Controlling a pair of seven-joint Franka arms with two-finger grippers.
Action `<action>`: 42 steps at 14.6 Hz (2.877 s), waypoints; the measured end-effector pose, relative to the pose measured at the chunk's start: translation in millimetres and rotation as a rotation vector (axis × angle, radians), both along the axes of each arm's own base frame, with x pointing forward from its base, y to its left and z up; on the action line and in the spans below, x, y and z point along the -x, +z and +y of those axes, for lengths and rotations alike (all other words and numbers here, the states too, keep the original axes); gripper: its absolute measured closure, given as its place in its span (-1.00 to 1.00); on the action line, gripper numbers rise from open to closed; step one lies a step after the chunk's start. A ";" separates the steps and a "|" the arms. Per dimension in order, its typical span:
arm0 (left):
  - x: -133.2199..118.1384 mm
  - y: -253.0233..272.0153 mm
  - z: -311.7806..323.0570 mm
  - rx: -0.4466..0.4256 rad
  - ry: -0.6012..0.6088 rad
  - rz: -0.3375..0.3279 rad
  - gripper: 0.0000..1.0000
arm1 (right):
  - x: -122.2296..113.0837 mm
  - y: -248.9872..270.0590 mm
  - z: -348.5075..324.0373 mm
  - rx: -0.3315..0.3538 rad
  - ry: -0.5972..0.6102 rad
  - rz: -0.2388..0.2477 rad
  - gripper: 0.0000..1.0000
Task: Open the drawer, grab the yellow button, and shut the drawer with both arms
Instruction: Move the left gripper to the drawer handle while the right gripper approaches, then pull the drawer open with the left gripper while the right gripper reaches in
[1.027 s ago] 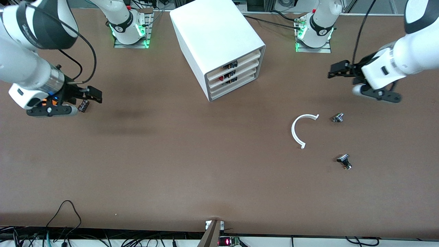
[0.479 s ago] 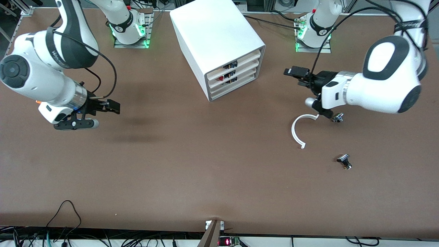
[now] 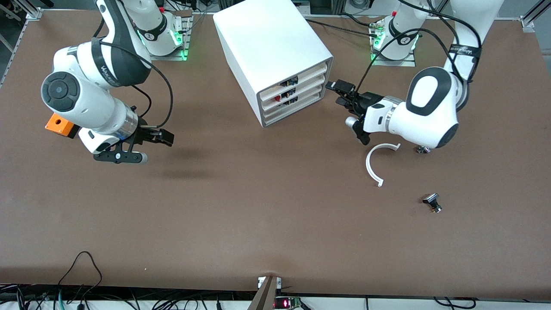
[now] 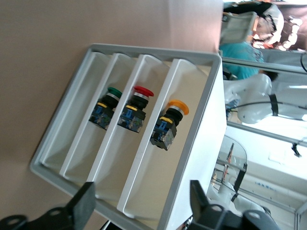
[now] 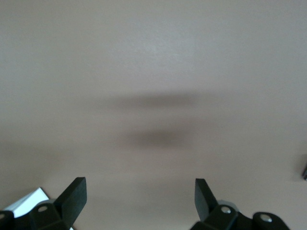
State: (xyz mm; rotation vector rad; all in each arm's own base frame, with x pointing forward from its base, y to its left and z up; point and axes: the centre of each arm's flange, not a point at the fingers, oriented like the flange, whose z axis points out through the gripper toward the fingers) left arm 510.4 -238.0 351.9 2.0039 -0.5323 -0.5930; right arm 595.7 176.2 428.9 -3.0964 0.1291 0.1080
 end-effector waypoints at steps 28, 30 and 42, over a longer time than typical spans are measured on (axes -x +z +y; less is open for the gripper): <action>89.9 -79.0 -59.3 0.130 -0.078 -0.001 0.73 | -0.3 30.9 240.7 -0.062 -0.609 -0.023 -1.00; 87.1 -78.3 -59.5 0.133 -0.076 -0.005 0.73 | -0.5 40.5 245.7 -0.090 -0.648 -0.015 -1.00; -27.7 -92.9 4.5 0.191 -0.031 -0.061 0.80 | 45.4 81.9 320.6 -0.183 -0.854 0.013 -1.00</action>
